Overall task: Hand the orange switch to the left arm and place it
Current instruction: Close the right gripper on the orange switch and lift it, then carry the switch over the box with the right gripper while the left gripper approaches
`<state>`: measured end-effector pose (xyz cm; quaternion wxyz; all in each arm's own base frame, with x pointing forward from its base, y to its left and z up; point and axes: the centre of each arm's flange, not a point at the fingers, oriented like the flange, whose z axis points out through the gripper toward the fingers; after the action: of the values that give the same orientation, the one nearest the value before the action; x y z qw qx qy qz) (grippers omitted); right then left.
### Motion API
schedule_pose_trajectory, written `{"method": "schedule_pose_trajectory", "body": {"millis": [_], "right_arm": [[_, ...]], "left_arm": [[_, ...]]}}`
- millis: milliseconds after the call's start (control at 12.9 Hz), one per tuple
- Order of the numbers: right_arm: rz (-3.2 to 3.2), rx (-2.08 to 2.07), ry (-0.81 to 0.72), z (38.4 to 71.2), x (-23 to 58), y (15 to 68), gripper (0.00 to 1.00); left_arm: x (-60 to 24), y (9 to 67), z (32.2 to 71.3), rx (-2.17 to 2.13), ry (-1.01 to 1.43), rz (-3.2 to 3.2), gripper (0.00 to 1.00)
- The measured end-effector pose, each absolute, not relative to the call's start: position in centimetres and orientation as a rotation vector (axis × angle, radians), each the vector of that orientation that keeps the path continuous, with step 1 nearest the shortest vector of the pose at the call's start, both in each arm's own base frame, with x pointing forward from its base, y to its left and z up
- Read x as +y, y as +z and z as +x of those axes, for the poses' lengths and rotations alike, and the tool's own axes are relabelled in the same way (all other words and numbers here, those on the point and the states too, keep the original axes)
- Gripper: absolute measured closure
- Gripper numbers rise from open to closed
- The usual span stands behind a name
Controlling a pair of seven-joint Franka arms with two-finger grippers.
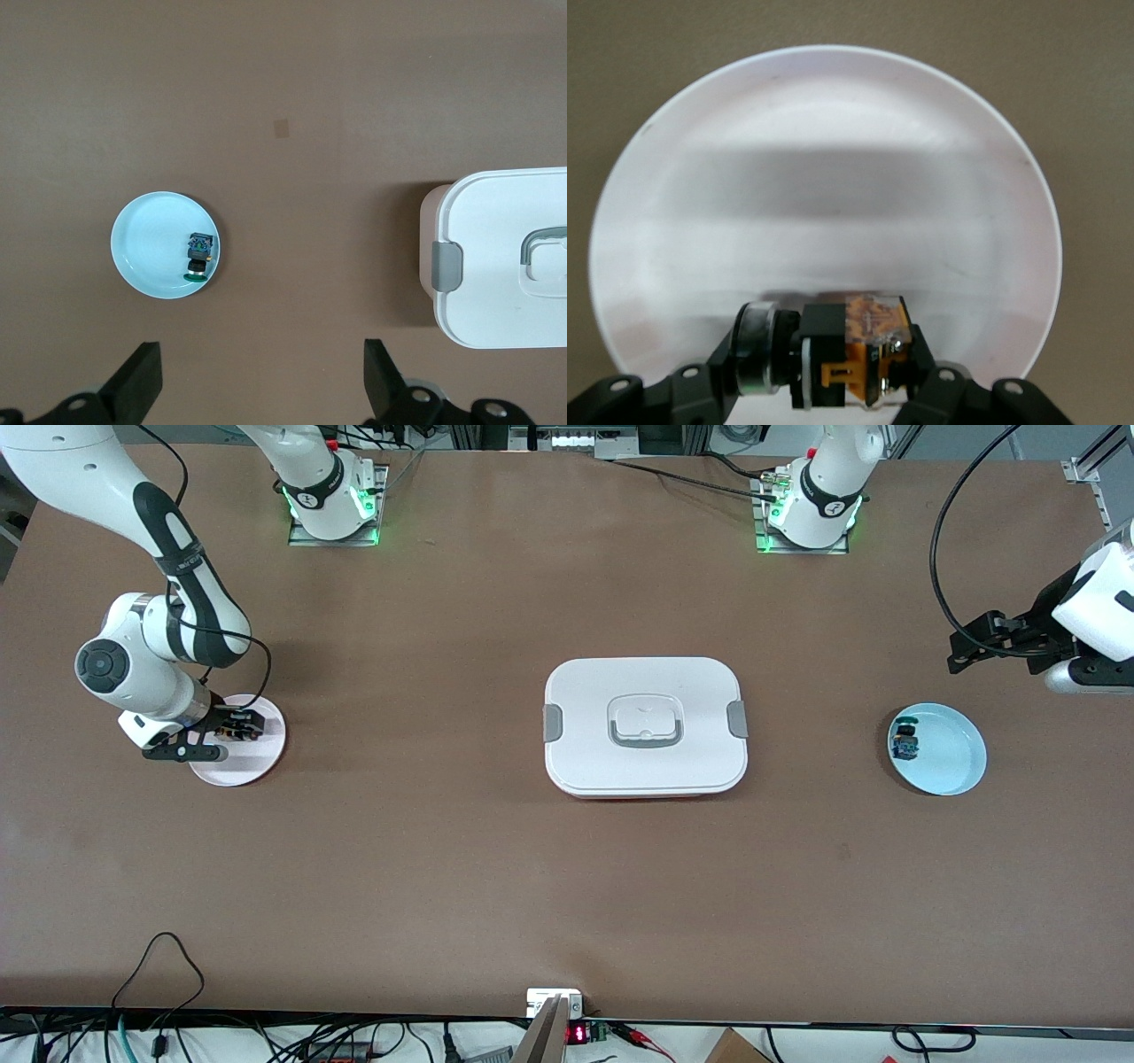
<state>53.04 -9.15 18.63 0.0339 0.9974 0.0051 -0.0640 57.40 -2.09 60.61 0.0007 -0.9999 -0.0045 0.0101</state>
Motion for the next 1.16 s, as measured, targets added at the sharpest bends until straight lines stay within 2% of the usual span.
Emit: {"method": "schedule_pose_trajectory", "body": {"millis": [388,698,930,1163], "right_arm": [[3.064,0.075,-0.348,55.8,-5.9,25.7,0.28],[3.125,0.087,-0.481,58.8,-2.0,34.7,0.28],[3.146,0.229,-0.49,60.4,0.8,41.2,0.28],[3.148,0.467,-0.421,60.8,5.1,46.0,0.28]], "left_arm": [[-2.1,60.6,57.4,-0.014,0.032,-3.14,0.0],[-2.1,60.6,57.4,-0.015,0.034,-3.14,0.0],[-1.9,60.6,57.4,-0.023,0.034,-3.149,0.0],[-0.8,60.5,57.5,-0.076,0.04,-3.222,0.0]]}}
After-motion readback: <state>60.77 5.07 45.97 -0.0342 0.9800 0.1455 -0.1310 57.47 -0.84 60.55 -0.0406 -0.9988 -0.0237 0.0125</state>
